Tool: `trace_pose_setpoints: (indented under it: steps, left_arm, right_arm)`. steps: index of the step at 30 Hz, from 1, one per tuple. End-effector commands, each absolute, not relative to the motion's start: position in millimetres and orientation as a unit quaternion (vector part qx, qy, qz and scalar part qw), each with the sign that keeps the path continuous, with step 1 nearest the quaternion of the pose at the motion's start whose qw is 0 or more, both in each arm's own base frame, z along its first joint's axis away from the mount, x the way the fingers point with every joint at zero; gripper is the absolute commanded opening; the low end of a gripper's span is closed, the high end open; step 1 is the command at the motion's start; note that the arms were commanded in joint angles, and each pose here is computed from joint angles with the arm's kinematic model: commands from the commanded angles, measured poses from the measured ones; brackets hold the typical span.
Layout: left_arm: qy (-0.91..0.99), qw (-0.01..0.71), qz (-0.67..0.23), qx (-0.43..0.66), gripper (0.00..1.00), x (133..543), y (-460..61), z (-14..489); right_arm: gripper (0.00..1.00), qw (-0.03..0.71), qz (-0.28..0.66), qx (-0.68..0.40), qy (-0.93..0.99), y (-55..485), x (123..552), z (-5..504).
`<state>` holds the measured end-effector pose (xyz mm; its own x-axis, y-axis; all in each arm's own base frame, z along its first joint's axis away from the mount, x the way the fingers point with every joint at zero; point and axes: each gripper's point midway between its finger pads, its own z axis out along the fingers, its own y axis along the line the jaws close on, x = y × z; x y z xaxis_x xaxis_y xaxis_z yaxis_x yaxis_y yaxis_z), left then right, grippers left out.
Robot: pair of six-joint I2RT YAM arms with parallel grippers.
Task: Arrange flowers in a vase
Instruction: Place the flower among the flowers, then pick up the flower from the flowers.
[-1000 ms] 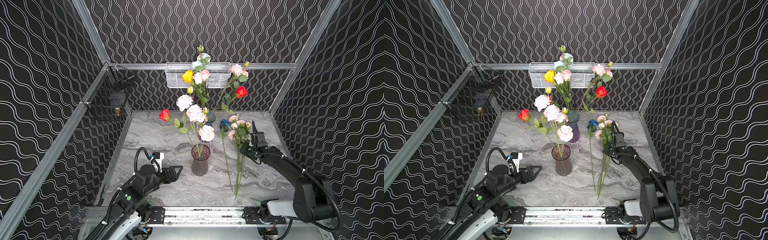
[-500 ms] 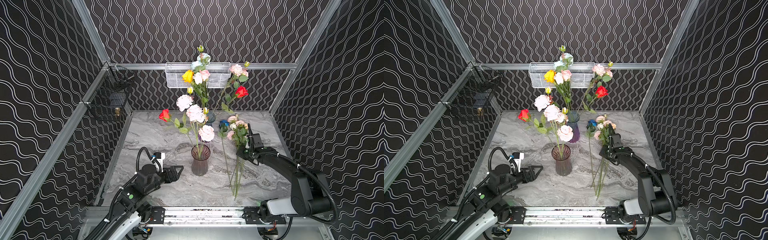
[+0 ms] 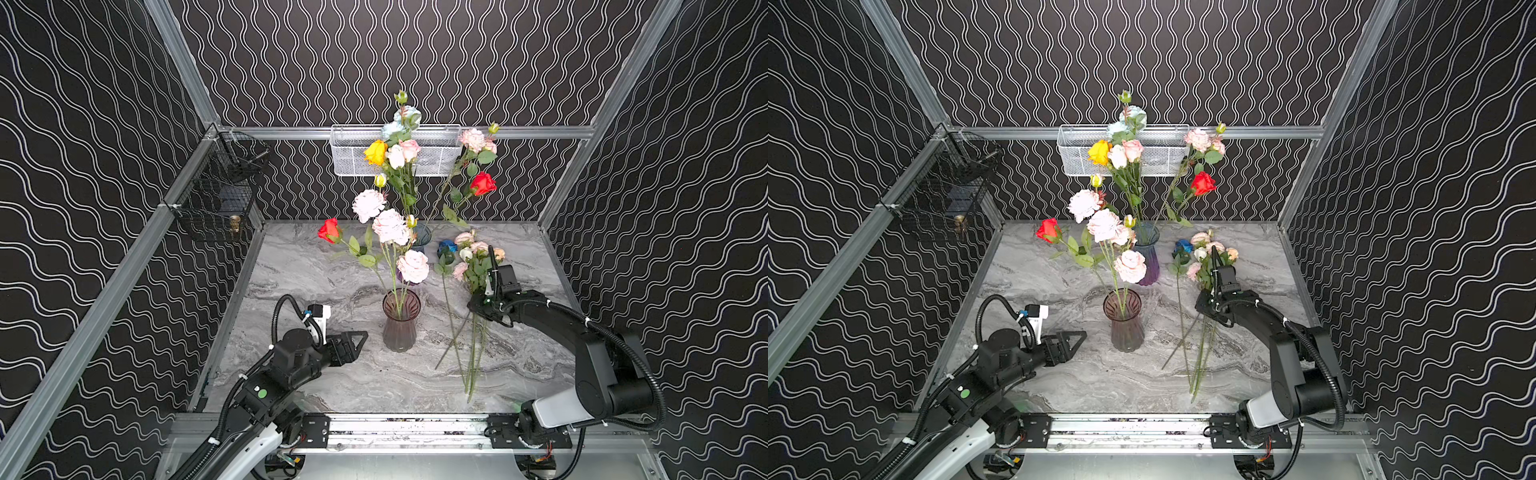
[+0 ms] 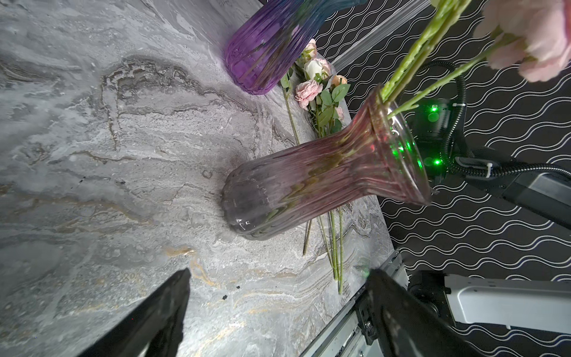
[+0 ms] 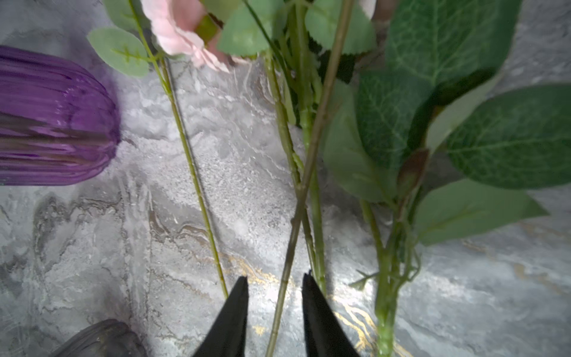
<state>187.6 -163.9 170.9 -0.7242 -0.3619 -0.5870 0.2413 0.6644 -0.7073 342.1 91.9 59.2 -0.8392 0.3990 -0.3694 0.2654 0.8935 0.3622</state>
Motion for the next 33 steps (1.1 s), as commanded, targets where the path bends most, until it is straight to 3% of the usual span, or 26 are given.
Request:
trace_pose_setpoints:
  steps: [1,21,27,33]
  left_arm:
    - [0.828,0.38,-0.411,-0.039,0.93,190.3,-163.2,176.1]
    - [0.83,0.387,-0.398,-0.042,0.93,185.4,-154.4,182.3]
    - [0.832,0.39,-0.394,-0.041,0.93,185.0,-152.9,183.9]
    - [0.828,0.395,-0.396,-0.038,0.93,187.3,-154.6,191.0]
  right_arm:
    - [0.34,0.221,0.138,0.183,0.948,86.6,344.2,59.7]
    - [0.13,0.213,0.128,0.214,0.945,75.2,367.6,39.6]
    - [0.03,0.231,0.146,0.217,0.937,75.8,368.5,57.7]
    - [0.0,0.273,0.158,0.218,0.924,72.6,363.1,95.5]
